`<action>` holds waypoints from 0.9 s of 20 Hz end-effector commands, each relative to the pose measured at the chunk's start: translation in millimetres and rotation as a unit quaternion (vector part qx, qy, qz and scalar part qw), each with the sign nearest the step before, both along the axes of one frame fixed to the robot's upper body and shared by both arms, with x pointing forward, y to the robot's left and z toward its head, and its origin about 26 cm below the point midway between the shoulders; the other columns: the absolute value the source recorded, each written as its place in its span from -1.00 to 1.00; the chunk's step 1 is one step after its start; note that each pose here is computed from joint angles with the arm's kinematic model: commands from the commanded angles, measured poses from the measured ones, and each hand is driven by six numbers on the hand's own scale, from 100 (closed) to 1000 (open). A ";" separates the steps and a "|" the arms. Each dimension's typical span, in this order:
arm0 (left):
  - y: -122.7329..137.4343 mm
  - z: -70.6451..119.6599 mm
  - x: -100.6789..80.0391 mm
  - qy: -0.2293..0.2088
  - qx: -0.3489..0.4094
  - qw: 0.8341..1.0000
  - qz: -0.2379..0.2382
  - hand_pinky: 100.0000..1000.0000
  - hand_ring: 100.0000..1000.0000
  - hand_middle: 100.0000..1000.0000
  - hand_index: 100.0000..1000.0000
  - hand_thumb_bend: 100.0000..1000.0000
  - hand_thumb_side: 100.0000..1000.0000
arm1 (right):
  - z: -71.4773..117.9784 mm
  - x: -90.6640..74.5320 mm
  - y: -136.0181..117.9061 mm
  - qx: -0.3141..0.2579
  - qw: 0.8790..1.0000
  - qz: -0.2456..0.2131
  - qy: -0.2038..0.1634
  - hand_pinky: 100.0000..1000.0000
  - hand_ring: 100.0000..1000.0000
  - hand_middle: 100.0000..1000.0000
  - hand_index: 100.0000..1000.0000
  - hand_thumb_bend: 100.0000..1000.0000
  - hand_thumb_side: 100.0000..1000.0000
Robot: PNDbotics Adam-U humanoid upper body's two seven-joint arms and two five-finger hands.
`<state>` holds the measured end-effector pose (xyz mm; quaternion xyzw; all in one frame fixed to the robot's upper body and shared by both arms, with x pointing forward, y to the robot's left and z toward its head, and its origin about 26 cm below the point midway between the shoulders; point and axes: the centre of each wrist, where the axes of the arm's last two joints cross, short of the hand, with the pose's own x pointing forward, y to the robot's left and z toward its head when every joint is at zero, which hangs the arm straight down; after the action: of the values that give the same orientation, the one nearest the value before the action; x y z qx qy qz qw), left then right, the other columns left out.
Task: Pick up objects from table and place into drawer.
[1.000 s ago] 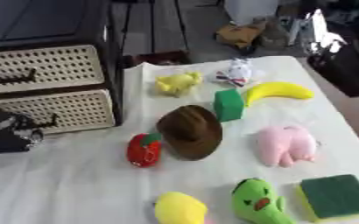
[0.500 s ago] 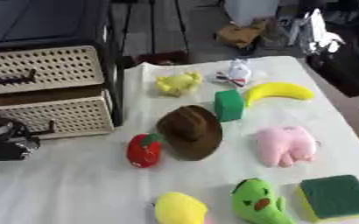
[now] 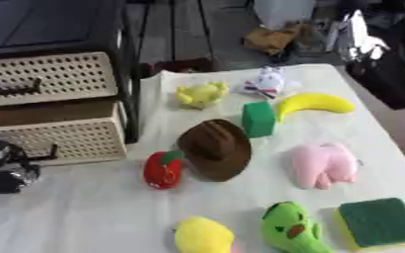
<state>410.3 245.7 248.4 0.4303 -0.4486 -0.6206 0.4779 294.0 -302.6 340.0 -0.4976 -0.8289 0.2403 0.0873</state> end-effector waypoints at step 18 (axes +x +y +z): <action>-13.7 31.9 -61.9 -0.021 0.032 0.996 -0.076 -1.00 -0.75 -0.67 0.27 -1.00 0.58 | 8.9 -6.1 -1.3 -0.006 1.000 0.000 -0.019 0.50 0.72 0.64 0.75 -1.00 1.00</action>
<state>356.9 228.8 263.8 0.4084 -0.4650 -0.6627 0.4217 294.1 -303.0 339.1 -0.4972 -0.8299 0.2377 0.0871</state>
